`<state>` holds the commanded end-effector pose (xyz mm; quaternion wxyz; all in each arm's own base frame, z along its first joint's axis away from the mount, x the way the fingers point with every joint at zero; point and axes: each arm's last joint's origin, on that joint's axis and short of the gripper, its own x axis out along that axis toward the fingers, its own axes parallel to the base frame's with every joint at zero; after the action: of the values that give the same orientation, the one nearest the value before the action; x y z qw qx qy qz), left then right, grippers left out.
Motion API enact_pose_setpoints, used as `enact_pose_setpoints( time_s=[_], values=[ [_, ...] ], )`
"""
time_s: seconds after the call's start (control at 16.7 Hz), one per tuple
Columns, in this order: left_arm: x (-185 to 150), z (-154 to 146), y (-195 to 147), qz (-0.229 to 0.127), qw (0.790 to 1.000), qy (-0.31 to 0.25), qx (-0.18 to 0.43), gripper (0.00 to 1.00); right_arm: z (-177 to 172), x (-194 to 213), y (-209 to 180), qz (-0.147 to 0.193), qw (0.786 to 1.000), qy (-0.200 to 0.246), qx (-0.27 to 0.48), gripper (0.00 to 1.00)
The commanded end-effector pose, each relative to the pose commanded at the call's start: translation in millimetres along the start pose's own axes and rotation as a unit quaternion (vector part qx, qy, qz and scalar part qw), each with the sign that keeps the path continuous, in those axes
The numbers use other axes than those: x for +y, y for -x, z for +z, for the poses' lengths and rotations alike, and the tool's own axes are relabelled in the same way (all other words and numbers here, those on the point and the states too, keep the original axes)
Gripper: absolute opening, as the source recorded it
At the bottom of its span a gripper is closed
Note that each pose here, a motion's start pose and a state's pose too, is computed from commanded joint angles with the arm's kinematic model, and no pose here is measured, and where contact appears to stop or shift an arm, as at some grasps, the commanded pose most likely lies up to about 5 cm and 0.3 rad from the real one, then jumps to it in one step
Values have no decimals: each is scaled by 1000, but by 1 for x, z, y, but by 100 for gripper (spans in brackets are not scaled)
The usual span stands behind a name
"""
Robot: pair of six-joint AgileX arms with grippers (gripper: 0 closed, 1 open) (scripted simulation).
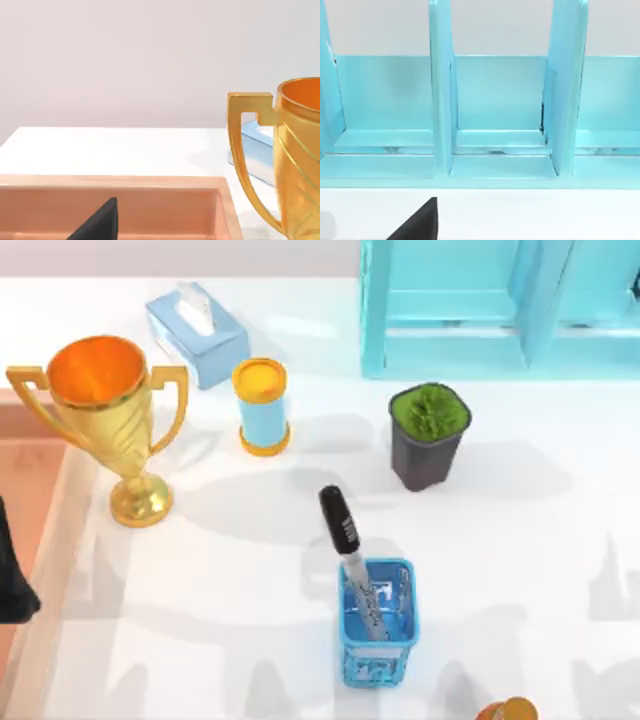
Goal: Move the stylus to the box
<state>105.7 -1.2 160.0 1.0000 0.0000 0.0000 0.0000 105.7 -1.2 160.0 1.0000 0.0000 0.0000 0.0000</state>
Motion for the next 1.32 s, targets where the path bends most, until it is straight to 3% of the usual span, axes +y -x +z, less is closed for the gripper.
enact_pose_setpoints(
  time_s=[0.36, 0.84, 1.32],
  values=[
    [-7, -9, -6, -27, 999, 8, 30, 100, 0, 0, 0, 0, 1000, 0, 0, 100],
    [-46, -13, -24, -129, 985, 95, 64, 100, 0, 0, 0, 0, 1000, 0, 0, 100],
    [-105, -33, -22, -231, 949, 178, 120, 100, 0, 0, 0, 0, 1000, 0, 0, 100]
  ],
)
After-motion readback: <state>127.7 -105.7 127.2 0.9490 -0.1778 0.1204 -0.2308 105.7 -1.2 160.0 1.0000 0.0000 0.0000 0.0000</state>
